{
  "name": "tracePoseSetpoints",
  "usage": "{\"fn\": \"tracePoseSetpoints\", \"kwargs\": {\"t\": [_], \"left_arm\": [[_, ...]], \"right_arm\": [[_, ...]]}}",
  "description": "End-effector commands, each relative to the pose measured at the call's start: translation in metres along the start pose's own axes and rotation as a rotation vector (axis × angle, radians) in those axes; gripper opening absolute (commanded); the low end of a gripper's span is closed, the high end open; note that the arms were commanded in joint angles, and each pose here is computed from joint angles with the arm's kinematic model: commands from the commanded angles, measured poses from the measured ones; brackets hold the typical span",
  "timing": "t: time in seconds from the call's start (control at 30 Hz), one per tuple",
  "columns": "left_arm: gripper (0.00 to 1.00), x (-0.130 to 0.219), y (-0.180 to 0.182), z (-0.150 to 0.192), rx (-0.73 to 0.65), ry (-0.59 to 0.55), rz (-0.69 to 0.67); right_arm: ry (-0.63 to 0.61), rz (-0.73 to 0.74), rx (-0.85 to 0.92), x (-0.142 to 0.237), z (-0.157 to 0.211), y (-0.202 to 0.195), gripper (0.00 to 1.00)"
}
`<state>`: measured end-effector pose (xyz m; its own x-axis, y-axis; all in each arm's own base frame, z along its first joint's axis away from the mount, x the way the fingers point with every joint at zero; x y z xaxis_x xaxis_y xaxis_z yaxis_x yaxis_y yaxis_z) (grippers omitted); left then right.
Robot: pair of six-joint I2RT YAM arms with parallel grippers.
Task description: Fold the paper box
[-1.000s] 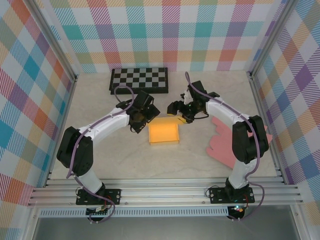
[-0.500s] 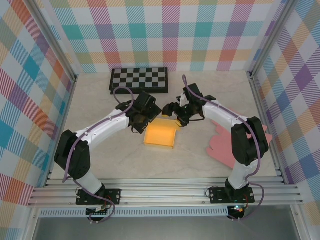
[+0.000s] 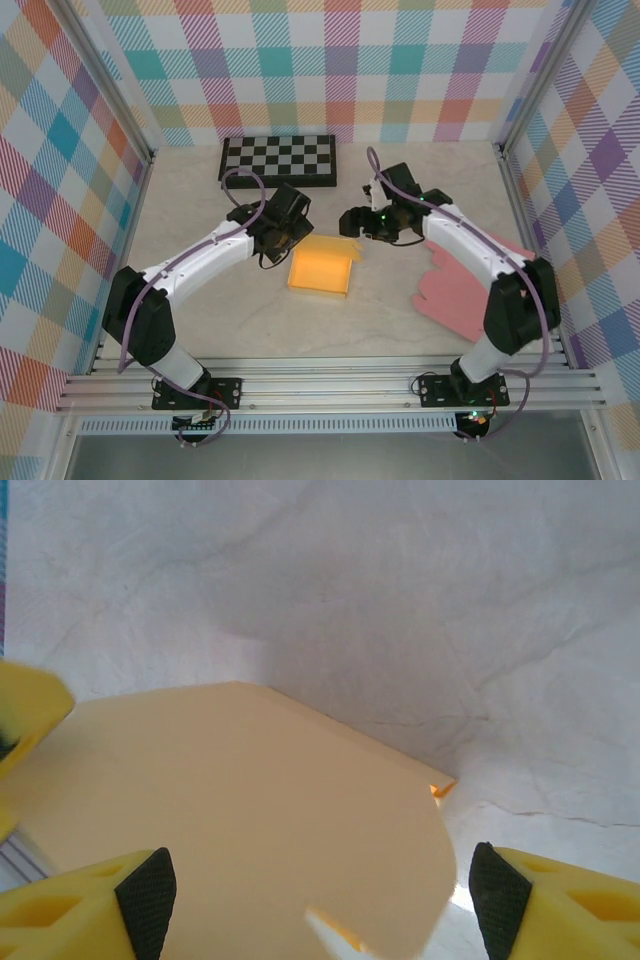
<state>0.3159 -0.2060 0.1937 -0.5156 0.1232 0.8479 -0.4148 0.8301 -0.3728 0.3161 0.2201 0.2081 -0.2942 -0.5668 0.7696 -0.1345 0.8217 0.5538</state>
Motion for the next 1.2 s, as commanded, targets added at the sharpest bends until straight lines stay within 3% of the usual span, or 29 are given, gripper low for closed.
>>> {"fn": "tracePoseSetpoints", "kwargs": {"t": [0.0,0.1,0.23,0.33,0.4,0.53,0.57,0.63,0.8,1.0,1.07,1.17], "left_arm": [[0.77,0.032,-0.004,-0.016,-0.087,-0.077,0.007],[0.81,0.063,-0.024,-0.033,-0.399,-0.137,0.072],[0.9,0.082,-0.038,-0.029,-0.844,-0.17,0.188],[0.78,0.088,-0.047,-0.008,-1.109,-0.148,0.349],[0.76,0.09,-0.048,0.003,-1.286,-0.186,0.439],[0.67,0.089,-0.036,0.043,-1.815,-0.337,0.656],[0.66,0.088,-0.034,0.047,-1.895,-0.378,0.683],[0.66,0.083,-0.037,0.045,-1.988,-0.423,0.669],[0.61,0.06,-0.046,0.037,-2.136,-0.288,0.595],[0.58,0.033,-0.054,0.034,-2.169,-0.217,0.598],[0.52,0.027,-0.056,0.034,-2.181,-0.18,0.6],[0.32,0.018,-0.061,0.032,-2.181,-0.137,0.596]], "right_arm": [[-0.089,0.025,0.281,0.03,0.008,0.001,0.8],[-0.155,0.039,0.405,0.049,0.015,0.0,0.81],[-0.091,-0.048,0.564,0.051,0.036,0.007,0.81],[-0.103,-0.087,0.67,0.043,0.048,0.002,0.78],[-0.143,-0.08,0.705,0.037,0.048,-0.003,0.76],[-0.164,-0.074,0.692,0.033,0.046,-0.006,0.72],[-0.165,-0.073,0.688,0.032,0.046,-0.006,0.72],[-0.167,-0.078,0.69,0.031,0.047,-0.006,0.72],[-0.167,-0.099,0.721,0.031,0.051,-0.006,0.71],[-0.177,-0.089,0.738,0.028,0.05,-0.009,0.72],[-0.178,-0.093,0.717,0.024,0.05,-0.011,0.71],[-0.178,-0.096,0.655,0.017,0.048,-0.013,0.67]]}}
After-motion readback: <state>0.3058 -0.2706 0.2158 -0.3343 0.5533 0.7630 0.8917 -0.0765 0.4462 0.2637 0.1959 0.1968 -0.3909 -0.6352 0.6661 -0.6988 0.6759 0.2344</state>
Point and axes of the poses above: each hand's point on the last joint's axis, 136 mm out from that joint toward the fingers, its own x axis back along the fingers, its own y axis along the line the jaws close on, z = x × y, the point moved 4 cm from there along x, back along the fingers, and after that the axes turned 8 degrees about -x, right-handed, at the moved point
